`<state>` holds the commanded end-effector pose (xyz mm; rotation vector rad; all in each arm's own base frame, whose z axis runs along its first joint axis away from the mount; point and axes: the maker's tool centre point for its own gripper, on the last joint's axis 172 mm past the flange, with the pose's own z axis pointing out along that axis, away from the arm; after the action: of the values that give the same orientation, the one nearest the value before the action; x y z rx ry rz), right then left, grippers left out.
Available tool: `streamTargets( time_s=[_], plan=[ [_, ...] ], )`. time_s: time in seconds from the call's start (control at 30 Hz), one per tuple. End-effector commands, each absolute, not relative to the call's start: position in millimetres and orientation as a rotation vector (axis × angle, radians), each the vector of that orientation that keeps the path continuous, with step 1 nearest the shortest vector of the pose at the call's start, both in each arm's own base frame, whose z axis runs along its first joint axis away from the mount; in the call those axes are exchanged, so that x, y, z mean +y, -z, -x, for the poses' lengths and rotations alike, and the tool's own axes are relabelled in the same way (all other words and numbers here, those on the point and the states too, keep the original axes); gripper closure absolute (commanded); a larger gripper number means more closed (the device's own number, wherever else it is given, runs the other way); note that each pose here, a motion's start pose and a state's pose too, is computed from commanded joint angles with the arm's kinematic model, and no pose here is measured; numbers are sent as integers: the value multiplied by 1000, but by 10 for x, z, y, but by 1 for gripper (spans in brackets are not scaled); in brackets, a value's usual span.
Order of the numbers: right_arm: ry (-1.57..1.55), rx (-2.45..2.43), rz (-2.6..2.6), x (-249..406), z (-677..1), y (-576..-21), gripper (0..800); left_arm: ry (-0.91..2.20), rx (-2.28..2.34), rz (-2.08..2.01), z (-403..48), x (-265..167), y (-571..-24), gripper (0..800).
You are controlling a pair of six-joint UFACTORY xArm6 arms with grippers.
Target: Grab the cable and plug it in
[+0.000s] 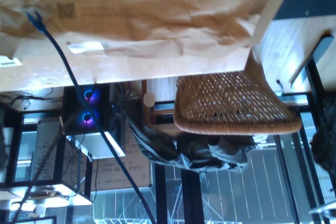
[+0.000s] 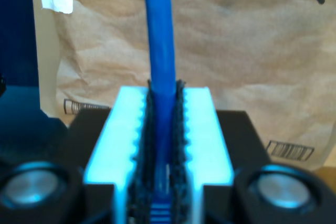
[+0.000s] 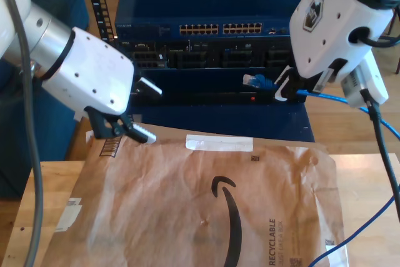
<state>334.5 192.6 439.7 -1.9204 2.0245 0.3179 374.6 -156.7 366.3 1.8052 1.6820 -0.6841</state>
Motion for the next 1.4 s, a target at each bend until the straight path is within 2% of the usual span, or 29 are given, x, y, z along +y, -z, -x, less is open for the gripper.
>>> streamTargets(
  time_s=[0.47, 0.67, 0.83, 1.13, 1.4],
  plan=[
    [-360, 2023, 1852, 2060, -3469, -4579, 796, 705, 1528, -1783, -3845, -2036, -4262, 0],
    [-351, 2019, 1847, 2055, -3485, -4620, 796, 708, 1460, -1825, -3738, -2361, -4586, 0],
    [-346, 2033, 1828, 2000, -3514, -4626, 796, 850, 1396, -1779, -3534, -2572, -4820, 0],
    [-344, 2034, 1824, 1990, -3521, -4633, 796, 918, 1374, -1804, -3357, -2592, -4819, 5],
    [-342, 2041, 1812, 1956, -3542, -4642, 796, 921, 1368, -1811, -3336, -2590, -4841, 92]
  ],
)
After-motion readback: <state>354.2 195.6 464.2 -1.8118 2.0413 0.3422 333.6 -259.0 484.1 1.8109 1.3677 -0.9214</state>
